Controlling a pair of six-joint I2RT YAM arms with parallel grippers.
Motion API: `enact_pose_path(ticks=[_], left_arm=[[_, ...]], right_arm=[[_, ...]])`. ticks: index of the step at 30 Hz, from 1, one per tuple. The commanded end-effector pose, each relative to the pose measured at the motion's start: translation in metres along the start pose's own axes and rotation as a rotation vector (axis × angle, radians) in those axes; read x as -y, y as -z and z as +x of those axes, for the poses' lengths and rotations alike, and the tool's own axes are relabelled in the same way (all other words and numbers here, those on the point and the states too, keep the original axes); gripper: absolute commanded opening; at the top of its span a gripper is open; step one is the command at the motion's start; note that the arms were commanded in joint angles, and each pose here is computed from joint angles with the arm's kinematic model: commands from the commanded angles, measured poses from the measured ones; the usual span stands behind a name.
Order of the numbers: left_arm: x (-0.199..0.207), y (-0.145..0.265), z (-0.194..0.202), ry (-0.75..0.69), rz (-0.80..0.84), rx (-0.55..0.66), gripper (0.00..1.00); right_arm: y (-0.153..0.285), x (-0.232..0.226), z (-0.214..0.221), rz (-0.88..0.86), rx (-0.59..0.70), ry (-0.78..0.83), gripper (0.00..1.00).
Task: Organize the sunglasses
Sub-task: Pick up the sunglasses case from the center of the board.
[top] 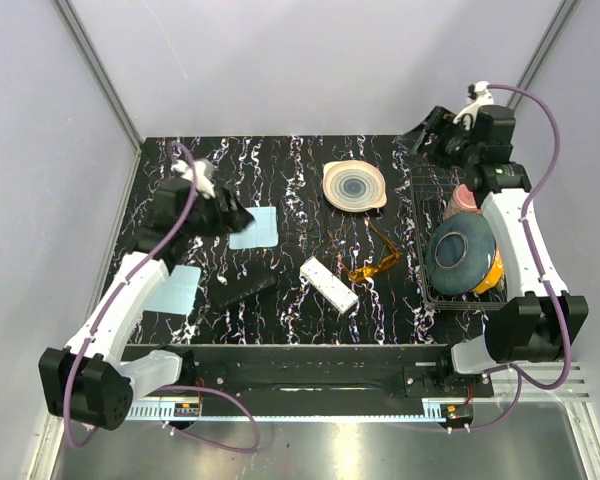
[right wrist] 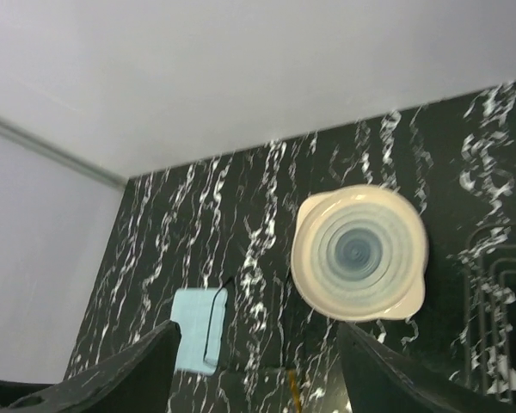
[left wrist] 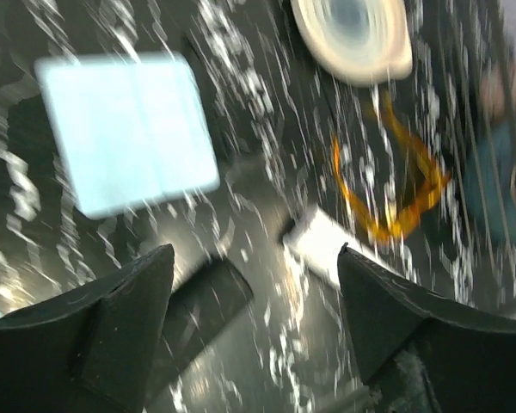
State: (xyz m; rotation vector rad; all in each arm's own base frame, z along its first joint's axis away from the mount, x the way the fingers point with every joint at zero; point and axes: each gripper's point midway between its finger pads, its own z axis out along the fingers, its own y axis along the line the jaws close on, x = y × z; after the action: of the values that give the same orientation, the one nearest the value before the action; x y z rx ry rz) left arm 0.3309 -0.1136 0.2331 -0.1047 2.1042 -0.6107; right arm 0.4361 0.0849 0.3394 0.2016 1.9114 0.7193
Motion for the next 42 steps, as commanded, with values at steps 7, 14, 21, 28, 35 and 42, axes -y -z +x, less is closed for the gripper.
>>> enact_pose_path(ticks=[7,14,21,28,35,42], left_arm=[[-0.004,0.013,0.117,-0.047,-0.083,-0.357,0.92],[0.009,0.006,0.158,-0.336,-0.019,-0.485,0.99],[-0.024,-0.015,0.171,-0.528,-0.188,-0.6,0.99],[-0.033,-0.031,0.184,-0.61,-0.182,-0.69,0.99],[-0.04,-0.046,0.192,-0.637,-0.207,-0.768,0.99],[-0.047,-0.05,0.205,-0.629,-0.221,-0.809,0.96]], right_arm=[[-0.015,-0.032,0.047,-0.052,-0.12,0.002,0.82],[-0.014,-0.034,0.061,-0.067,-0.15,-0.004,0.89],[-0.01,-0.042,0.053,-0.093,-0.137,0.02,0.92],[-0.006,-0.044,0.052,-0.094,-0.146,0.017,0.93],[-0.009,-0.046,0.049,-0.092,-0.159,0.025,0.93],[-0.01,-0.044,0.048,-0.083,-0.157,0.018,0.93]])
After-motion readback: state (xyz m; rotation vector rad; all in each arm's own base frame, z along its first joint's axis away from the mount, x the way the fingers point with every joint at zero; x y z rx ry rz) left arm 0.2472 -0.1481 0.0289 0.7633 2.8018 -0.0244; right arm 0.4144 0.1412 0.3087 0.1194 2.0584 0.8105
